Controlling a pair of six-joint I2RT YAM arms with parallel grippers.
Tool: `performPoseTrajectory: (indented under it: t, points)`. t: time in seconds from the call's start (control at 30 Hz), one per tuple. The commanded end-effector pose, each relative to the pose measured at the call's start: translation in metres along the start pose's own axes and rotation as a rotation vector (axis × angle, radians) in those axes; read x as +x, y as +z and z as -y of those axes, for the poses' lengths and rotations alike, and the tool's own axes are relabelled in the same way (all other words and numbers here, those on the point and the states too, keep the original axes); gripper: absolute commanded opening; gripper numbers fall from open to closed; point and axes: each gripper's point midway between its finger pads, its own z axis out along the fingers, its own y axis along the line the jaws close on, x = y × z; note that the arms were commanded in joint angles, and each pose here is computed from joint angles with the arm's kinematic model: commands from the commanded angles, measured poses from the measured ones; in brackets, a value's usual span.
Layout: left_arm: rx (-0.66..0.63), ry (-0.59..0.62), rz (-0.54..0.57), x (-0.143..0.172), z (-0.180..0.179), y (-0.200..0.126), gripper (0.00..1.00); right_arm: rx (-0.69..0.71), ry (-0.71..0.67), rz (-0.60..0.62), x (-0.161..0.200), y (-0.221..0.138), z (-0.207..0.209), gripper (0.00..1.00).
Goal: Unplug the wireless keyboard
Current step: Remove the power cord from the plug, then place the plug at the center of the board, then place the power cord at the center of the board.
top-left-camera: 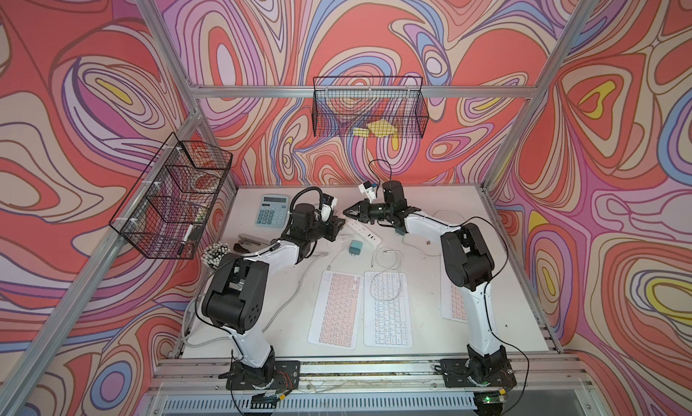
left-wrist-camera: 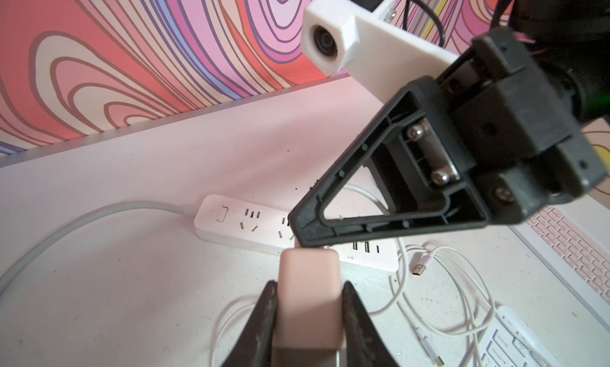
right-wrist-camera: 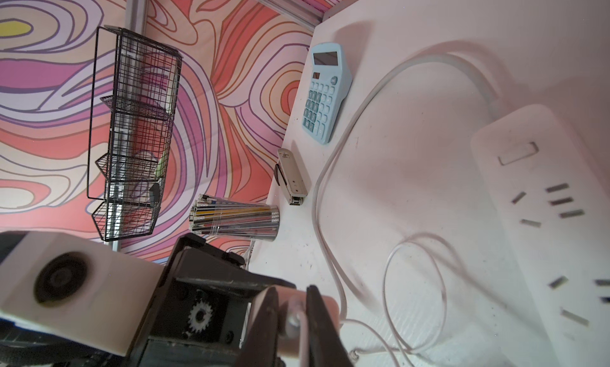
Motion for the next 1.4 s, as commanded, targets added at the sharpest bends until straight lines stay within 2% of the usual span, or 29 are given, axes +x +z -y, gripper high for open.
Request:
performPoseTrajectory:
  t: [0.0,0.3,0.53,0.8,0.93,1.13,1.37]
  points:
    - [-0.004,0.070,0.116,-0.031,0.007,-0.010,0.00,0.007,0.037,-0.013,0.004,0.008,0.012,0.13]
    - [-0.058,0.086,0.167,-0.033,0.003,-0.020,0.00,0.074,0.124,0.038,-0.002,0.004,0.033,0.03]
    - [-0.045,0.080,0.182,-0.030,0.008,-0.027,0.00,0.117,0.192,0.140,-0.017,-0.012,0.057,0.01]
    - [-0.042,0.061,0.195,-0.023,0.008,-0.030,0.00,0.036,0.194,0.198,-0.038,-0.026,0.054,0.01]
    - [-0.079,0.028,0.151,-0.018,-0.002,-0.026,0.00,0.019,0.178,0.190,-0.038,-0.024,0.050,0.01]
    - [-0.133,-0.164,0.122,-0.012,-0.036,-0.028,0.00,0.007,0.109,0.167,-0.032,-0.020,0.041,0.01]
    - [-0.164,-0.394,0.001,-0.002,-0.068,-0.026,0.00,-0.007,0.030,0.068,-0.006,0.022,0.034,0.02]
